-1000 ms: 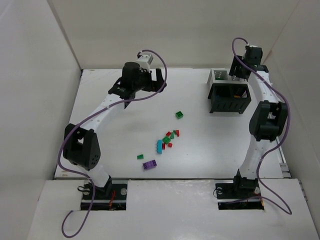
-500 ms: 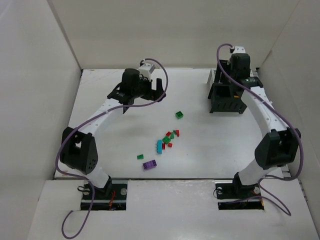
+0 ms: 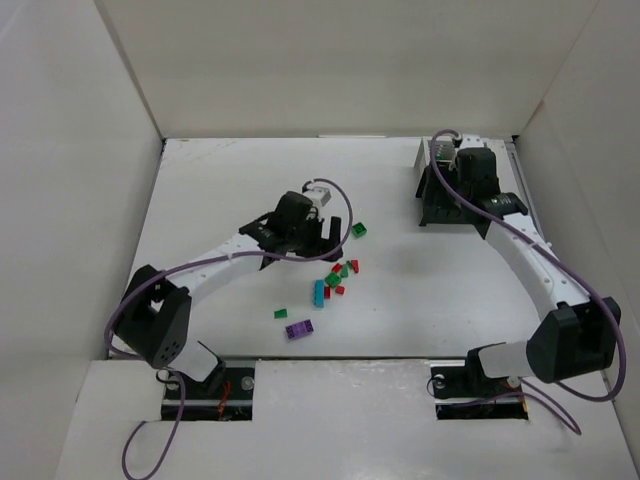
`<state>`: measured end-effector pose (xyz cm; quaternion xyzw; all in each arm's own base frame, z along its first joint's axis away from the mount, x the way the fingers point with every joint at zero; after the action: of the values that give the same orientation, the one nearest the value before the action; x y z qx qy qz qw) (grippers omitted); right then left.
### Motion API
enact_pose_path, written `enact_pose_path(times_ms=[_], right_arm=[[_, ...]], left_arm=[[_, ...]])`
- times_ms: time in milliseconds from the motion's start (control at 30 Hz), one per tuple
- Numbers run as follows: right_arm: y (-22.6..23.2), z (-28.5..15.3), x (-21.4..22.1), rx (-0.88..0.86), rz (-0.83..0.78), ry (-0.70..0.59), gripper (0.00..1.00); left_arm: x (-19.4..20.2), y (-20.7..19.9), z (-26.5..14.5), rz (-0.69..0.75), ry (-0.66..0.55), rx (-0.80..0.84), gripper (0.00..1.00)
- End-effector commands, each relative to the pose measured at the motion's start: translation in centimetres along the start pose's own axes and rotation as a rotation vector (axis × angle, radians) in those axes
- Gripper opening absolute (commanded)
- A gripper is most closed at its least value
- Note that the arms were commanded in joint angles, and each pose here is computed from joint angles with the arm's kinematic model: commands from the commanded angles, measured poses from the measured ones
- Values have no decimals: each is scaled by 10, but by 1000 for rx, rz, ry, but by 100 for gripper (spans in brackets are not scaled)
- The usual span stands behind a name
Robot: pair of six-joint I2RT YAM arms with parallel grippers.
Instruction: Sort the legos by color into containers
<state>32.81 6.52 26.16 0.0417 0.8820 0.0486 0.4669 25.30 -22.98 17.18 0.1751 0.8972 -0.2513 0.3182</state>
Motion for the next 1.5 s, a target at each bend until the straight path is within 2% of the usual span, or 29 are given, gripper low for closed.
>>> enact_pose_path(times_ms=[0,133,233,333,733,900,1167,1367,1467], right_arm=[[9,-12,1,-80,30,-61,73],[14,-11,16,-130,32,-36,73],[18,-14,16,-145,25,-42,73],[20,-20,20,-131,14,-40,73],[19,-26,20,-102,9,-51,73],[18,-26,19,-93,10,-53,73],[16,-25,22,-82,9,-47,73],[15,-29,23,-84,10,-55,73],[15,-31,21,-78,12,-67,73]], left_arm=[[15,-14,-17,-101,-35,-105,86],[45,-28,-13,-124,7,-173,83],[55,-27,-11,-169,9,-185,76],[59,-24,-7,-210,5,-222,68],[76,-12,0,-207,65,-294,60],[85,-11,5,-206,95,-307,51],[90,-10,10,-211,97,-364,44],[93,-5,16,-200,122,-410,34],[89,-8,16,-211,110,-404,25]])
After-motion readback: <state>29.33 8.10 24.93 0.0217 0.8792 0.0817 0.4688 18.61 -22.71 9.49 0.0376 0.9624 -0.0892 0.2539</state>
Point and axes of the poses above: each gripper's point midway between its finger pads, its own z axis out along the fingers, its own y axis along the line the jaws close on, x = y × z, the point moved 8 cm from there along -z, back along the fingers, and after that the axes turned 2 degrees about z, right-handed, at the moved point
